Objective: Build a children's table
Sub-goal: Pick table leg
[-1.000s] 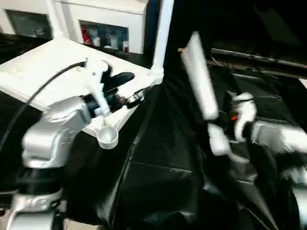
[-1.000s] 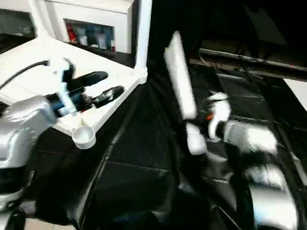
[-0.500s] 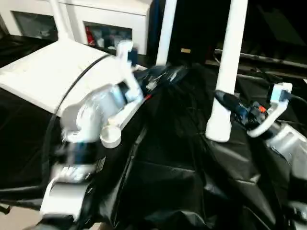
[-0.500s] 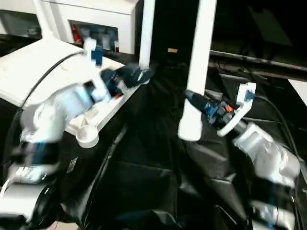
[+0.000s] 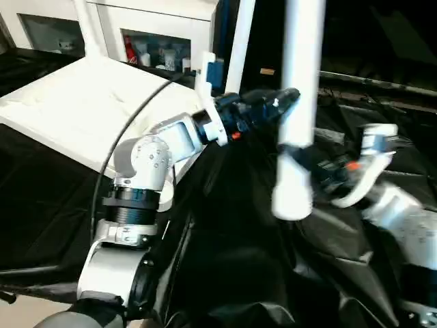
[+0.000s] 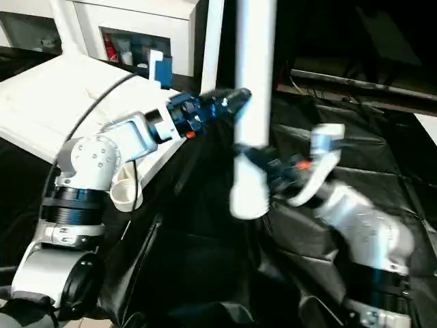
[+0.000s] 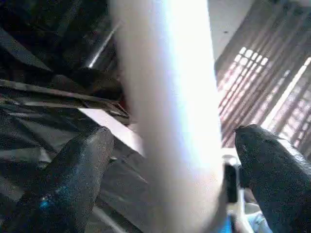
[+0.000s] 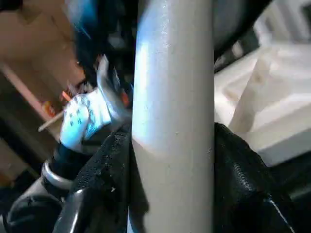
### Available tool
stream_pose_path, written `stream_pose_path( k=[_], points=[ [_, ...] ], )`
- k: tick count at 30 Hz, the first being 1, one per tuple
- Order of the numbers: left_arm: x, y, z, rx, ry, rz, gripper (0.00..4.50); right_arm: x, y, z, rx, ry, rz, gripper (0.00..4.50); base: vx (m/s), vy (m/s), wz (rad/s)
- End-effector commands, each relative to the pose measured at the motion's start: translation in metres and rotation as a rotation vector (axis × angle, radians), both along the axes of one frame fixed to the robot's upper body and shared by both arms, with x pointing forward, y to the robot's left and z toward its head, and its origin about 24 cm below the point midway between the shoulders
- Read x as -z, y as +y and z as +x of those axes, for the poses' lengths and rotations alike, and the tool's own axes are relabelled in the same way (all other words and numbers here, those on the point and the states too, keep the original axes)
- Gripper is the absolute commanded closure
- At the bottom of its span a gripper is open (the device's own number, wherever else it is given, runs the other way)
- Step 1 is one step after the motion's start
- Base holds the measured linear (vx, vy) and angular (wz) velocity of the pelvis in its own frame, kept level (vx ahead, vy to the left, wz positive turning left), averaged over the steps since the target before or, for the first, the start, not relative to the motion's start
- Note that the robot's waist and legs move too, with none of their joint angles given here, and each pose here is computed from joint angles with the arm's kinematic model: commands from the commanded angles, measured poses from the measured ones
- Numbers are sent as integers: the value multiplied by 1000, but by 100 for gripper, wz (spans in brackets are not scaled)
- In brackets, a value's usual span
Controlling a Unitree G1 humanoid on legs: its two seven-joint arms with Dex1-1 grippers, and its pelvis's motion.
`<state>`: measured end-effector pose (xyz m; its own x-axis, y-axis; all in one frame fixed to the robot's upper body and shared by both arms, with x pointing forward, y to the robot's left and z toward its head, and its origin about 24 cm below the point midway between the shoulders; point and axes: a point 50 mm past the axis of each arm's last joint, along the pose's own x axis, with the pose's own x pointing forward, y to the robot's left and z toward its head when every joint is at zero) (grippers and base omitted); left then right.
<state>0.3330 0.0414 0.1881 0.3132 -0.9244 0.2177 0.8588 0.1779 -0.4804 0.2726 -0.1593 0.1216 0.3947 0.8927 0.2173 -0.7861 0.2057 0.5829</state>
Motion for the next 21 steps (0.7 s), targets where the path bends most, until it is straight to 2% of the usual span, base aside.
stream_pose_path(
  k=[1, 9, 11, 14, 16, 19, 21],
  points=[
    [-1, -7, -1, 35, 0, 20, 0, -4, 1, -1, -15, -25, -29, 266, 0, 0, 0],
    [-2, 0, 3, -10, 28, -6, 0, -6, 6, 5, -20, -35, -49, 266, 0, 0, 0],
    [0, 2, 1, 7, 50, -12, 36, -6, 7, 9, -8, -38, -55, 266, 0, 0, 0],
    [4, 3, -1, 17, 65, 0, 47, -7, 9, 10, -10, -42, -55, 266, 0, 0, 0],
    [9, 3, -3, 17, 72, 18, 79, -8, 10, 11, -15, -46, -54, 266, 0, 0, 0],
    [14, 3, -6, 14, 74, 26, 89, -9, 11, 12, -21, -49, -56, 266, 0, 0, 0],
    [13, 4, -6, 6, 74, 20, 120, -9, 12, 13, -25, -50, -57, 266, 0, 0, 0]
  ],
)
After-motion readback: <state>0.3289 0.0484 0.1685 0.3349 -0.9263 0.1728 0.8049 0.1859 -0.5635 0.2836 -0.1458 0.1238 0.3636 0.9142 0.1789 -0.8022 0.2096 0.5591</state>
